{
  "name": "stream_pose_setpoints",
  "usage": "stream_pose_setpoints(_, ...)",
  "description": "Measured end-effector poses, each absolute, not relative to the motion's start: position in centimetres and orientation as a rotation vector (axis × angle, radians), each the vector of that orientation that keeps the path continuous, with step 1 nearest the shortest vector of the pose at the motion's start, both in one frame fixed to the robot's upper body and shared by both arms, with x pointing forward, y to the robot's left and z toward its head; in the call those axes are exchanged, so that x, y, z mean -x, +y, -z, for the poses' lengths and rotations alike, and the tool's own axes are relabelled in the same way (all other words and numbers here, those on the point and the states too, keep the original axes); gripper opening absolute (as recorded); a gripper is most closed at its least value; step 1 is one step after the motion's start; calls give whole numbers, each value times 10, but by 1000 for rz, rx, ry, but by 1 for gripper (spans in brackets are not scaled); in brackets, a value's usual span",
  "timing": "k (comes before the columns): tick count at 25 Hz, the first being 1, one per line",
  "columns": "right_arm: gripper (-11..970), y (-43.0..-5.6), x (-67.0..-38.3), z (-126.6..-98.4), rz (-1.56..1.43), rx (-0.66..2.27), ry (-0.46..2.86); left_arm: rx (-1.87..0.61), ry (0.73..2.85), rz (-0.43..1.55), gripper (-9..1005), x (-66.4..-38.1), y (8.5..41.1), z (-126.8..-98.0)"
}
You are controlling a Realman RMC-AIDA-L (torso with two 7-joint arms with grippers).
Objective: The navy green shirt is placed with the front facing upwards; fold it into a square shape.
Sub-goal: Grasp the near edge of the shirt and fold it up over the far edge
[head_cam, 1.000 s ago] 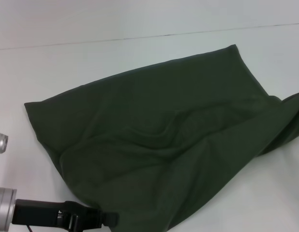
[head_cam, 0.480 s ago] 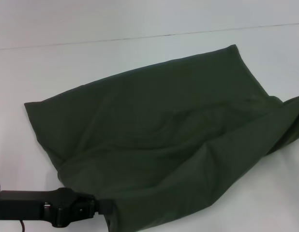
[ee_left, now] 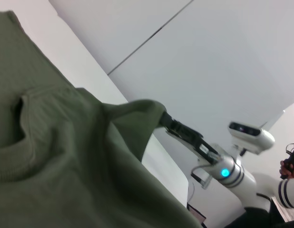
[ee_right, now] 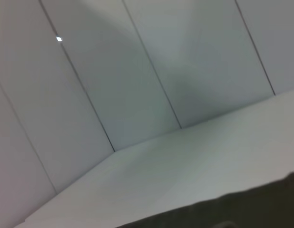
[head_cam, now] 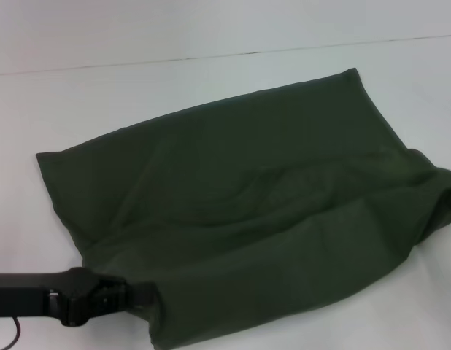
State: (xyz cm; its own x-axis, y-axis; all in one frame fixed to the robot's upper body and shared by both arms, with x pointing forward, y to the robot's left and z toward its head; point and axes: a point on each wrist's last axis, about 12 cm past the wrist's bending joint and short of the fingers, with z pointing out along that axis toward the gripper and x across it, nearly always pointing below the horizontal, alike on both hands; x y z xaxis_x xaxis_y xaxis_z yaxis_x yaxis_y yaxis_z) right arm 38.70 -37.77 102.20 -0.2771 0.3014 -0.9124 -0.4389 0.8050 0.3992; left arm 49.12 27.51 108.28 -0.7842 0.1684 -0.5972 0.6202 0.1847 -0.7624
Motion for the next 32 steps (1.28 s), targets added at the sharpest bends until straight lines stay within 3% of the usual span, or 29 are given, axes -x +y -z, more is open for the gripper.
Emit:
stream_pose_setpoints(13,46,-381,-379,-1025,-668,48,1647,-733,2055,1583,16,-505,277,-1093)
stream_pose_setpoints(32,45,-397,-445,-1056,-754,24,1599,-500,1998,1435,16,-528,301,-1105)
